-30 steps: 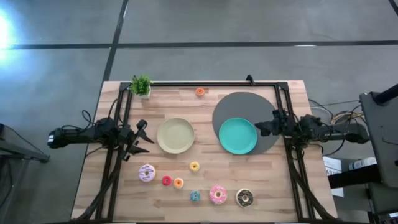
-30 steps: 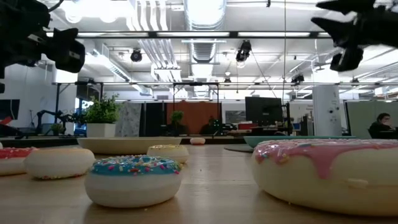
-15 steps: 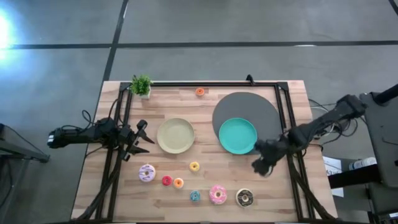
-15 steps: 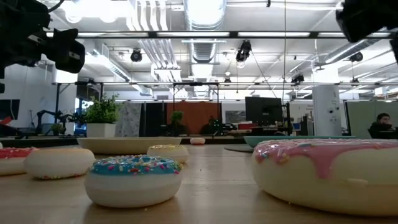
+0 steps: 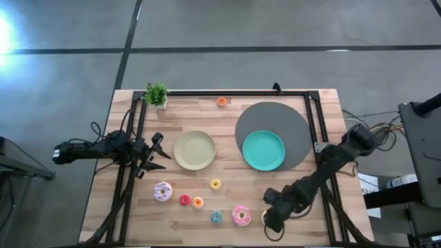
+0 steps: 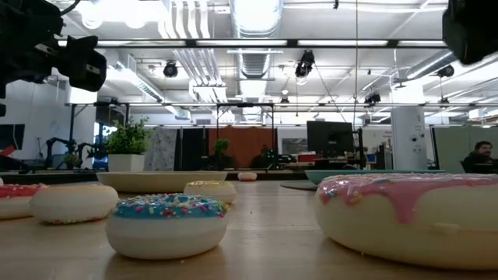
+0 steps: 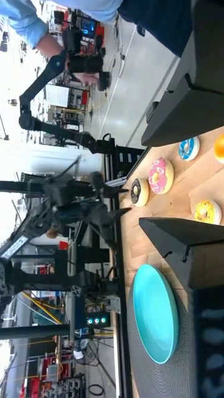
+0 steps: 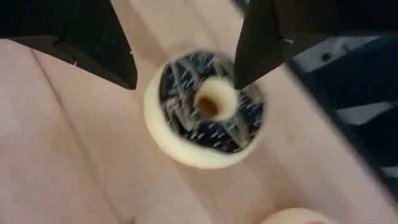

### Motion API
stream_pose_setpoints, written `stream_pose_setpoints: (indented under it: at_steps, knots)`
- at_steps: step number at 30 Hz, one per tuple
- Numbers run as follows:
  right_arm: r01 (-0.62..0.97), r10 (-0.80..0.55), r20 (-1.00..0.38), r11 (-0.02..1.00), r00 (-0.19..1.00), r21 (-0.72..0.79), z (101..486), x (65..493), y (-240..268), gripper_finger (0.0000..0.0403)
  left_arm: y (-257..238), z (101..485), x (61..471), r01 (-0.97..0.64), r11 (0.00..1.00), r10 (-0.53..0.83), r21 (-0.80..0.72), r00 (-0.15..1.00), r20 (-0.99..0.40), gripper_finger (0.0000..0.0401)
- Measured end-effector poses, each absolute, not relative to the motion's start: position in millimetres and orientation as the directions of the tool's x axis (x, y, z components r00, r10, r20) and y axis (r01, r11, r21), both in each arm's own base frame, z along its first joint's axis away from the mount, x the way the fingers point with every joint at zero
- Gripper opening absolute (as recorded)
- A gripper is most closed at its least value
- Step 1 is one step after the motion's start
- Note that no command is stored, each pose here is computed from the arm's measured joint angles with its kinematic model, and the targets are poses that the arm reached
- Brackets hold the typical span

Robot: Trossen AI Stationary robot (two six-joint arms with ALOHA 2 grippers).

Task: Pick & Place donuts
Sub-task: Put the large black donut on the blue plate

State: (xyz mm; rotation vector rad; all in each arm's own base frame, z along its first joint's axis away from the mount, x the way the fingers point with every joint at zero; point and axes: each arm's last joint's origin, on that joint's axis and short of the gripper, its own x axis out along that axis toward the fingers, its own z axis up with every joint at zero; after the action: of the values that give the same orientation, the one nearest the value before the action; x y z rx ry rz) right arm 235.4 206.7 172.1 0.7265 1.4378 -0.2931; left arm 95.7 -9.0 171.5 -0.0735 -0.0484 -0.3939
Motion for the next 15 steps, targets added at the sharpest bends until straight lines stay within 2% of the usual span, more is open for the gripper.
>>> stream_pose_setpoints:
  at_steps: [7,11,15]
  knots:
    - [0.625,0.115,-0.989,0.766,0.095,0.149,152.1,237.3,215.3,0.0238,-9.0,171.5,95.8,0.385,0.921,-0.382,-0.062,0.922,0.061,0.0172]
    - [0.642,0.121,-0.989,0.752,0.082,0.145,141.2,237.0,216.7,0.0232,-9.0,171.5,95.8,0.385,0.921,-0.382,-0.062,0.922,0.061,0.0172]
    - [0.641,0.126,-0.990,0.755,0.066,0.139,134.9,237.3,218.0,0.0197,-9.1,171.5,95.8,0.385,0.921,-0.382,-0.063,0.922,0.061,0.0172]
